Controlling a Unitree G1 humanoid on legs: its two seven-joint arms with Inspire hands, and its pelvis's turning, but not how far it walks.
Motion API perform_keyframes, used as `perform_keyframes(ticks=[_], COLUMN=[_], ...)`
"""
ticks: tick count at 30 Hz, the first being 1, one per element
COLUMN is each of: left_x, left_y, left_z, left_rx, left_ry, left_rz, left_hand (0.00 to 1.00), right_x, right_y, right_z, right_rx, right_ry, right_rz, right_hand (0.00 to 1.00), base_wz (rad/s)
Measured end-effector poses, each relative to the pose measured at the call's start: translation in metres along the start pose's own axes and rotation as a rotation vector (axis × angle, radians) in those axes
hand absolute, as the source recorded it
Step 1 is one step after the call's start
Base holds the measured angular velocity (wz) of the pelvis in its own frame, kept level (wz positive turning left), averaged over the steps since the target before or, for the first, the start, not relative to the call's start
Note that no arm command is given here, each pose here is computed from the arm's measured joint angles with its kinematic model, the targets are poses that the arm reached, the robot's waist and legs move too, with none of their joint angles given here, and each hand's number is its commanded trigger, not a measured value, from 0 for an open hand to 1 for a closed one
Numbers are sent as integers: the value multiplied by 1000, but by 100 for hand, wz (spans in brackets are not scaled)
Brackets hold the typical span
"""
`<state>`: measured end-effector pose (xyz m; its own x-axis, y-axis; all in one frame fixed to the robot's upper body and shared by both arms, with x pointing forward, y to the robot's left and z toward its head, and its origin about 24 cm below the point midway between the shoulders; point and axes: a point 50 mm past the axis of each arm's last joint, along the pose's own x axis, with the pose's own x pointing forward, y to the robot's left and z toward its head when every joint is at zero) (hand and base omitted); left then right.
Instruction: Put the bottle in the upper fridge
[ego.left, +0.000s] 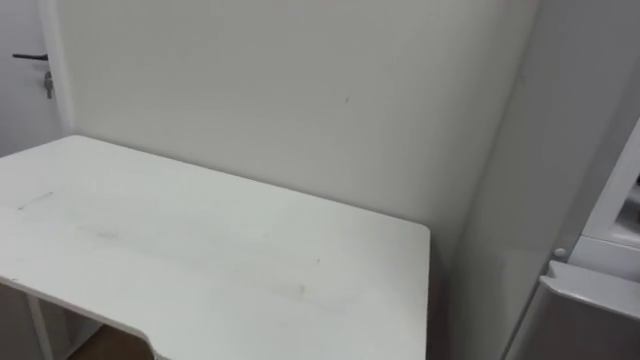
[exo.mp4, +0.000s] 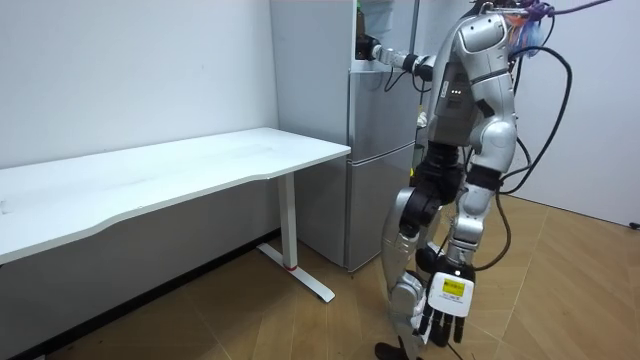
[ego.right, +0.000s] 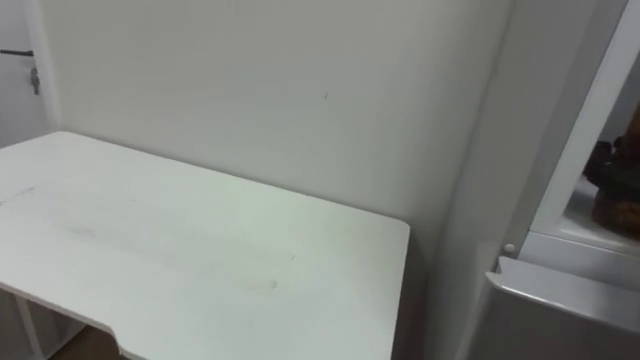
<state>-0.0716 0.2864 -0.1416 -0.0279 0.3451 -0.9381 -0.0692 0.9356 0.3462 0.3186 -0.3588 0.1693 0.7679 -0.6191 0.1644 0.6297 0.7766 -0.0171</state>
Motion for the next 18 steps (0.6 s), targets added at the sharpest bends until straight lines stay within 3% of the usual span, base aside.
perform_keyframes(ticks=[18], left_x=[0], left_y=[17], left_z=[4], left_rx=[18], left_ry=[-5], left_rz=[38], left_hand=[0], right_x=[3], right_y=[-14], right_z=[-9], right_rx=[-73], right_ry=[-33], right_rz=[-45], right_hand=[0], base_wz=[2])
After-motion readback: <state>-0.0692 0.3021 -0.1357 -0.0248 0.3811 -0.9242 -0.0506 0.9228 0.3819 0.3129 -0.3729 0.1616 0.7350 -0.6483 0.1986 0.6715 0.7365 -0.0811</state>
